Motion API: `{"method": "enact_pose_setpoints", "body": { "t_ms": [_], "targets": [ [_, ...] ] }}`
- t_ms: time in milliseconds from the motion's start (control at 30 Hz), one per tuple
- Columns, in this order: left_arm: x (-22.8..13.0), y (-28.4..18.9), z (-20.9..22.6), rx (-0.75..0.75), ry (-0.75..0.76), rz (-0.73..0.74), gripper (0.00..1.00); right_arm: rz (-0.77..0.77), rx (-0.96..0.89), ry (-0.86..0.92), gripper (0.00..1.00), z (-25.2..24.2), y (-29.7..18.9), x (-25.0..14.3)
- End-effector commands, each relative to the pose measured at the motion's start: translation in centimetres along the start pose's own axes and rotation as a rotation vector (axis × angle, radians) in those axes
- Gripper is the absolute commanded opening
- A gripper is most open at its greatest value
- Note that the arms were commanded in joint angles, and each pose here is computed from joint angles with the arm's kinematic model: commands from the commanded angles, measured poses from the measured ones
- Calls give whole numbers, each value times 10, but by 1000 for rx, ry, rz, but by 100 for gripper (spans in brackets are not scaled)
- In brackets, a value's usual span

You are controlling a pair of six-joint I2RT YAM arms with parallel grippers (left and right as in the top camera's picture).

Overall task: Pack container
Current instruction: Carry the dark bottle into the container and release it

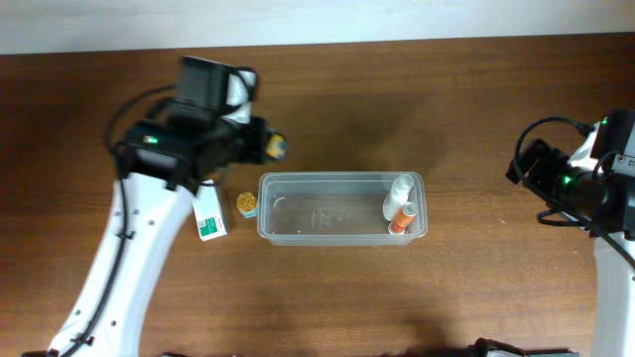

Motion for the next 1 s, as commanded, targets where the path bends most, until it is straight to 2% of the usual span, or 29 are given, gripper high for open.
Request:
{"method": "enact_pose_setpoints", "body": {
  "t_ms": [0, 433, 600, 967],
  "targets": [
    [-8, 10, -34, -66, -65, 43, 4, -5, 4, 9, 98, 0, -1, 2],
    [-68, 105, -113, -79, 81, 291, 4, -5, 4, 9, 98, 0, -1, 2],
    [-77, 133, -131, -102, 126, 293, 4, -5, 4, 9, 98, 0, -1, 2],
    [-90, 172, -140, -81, 196, 302, 4, -5, 4, 9, 98, 0, -1, 2]
  ]
}}
Point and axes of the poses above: each gripper's point midway between its finger pads, its own y axis out along the fingers, its own z axis along the line the jaws close on, x = y × z, the point moved 6 cm from there along -y, back along the fingers, and after that the axes turned 4 degrees about -y, right-handed, at the moved point
